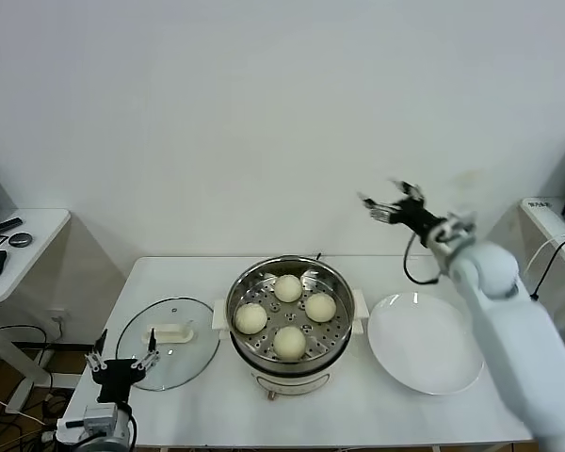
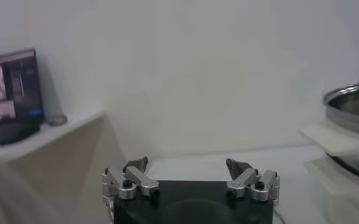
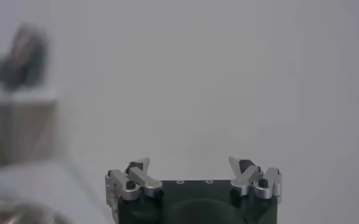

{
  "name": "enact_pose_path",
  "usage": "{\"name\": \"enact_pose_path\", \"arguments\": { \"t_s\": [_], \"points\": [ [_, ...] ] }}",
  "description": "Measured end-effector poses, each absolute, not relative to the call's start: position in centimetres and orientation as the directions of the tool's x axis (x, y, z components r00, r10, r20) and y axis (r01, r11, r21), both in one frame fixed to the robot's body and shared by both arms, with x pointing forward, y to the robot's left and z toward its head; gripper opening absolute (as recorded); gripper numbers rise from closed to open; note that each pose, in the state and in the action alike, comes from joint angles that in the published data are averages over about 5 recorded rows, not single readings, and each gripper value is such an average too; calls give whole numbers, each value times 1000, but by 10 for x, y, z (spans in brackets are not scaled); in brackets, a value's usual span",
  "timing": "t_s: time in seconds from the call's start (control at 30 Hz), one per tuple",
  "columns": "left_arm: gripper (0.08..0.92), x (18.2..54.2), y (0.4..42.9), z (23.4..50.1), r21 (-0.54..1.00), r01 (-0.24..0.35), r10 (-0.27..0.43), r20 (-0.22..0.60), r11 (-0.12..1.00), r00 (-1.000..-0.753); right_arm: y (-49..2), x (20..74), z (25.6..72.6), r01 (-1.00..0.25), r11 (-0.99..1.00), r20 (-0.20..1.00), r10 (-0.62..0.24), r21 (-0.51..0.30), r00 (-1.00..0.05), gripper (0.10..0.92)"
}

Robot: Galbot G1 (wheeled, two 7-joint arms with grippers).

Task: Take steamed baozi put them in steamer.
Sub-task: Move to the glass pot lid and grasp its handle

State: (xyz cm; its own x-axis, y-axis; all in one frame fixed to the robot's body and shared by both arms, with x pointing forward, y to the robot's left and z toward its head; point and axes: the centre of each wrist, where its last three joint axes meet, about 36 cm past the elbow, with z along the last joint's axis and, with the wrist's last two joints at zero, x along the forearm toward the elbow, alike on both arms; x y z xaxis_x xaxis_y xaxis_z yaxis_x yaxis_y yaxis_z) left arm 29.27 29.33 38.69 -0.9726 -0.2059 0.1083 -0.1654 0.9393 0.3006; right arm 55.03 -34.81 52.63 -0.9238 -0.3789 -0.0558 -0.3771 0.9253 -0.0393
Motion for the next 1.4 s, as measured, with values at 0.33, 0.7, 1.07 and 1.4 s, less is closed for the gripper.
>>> {"name": "enact_pose_path", "arguments": {
  "t_s": [0.33,0.7,1.07,1.4],
  "points": [
    [823,311,322,365,687,-133,-200,19,714,-980,-369,447,413,-63,985,-26,-60,159,-998,823],
    [823,327,344,318,998,-7,-22,-5,68,-1000,-367,387,367,87,977,54,78,196,-995,823],
    [823,345,340,294,988,60,13,63,-144,-998,-366,365,347,153,968,94,137,197,-986,823],
    [823,355,329,278,981,109,-34,105,-157,-994,-366,358,337,184,964,115,164,193,-980,823]
  ]
}}
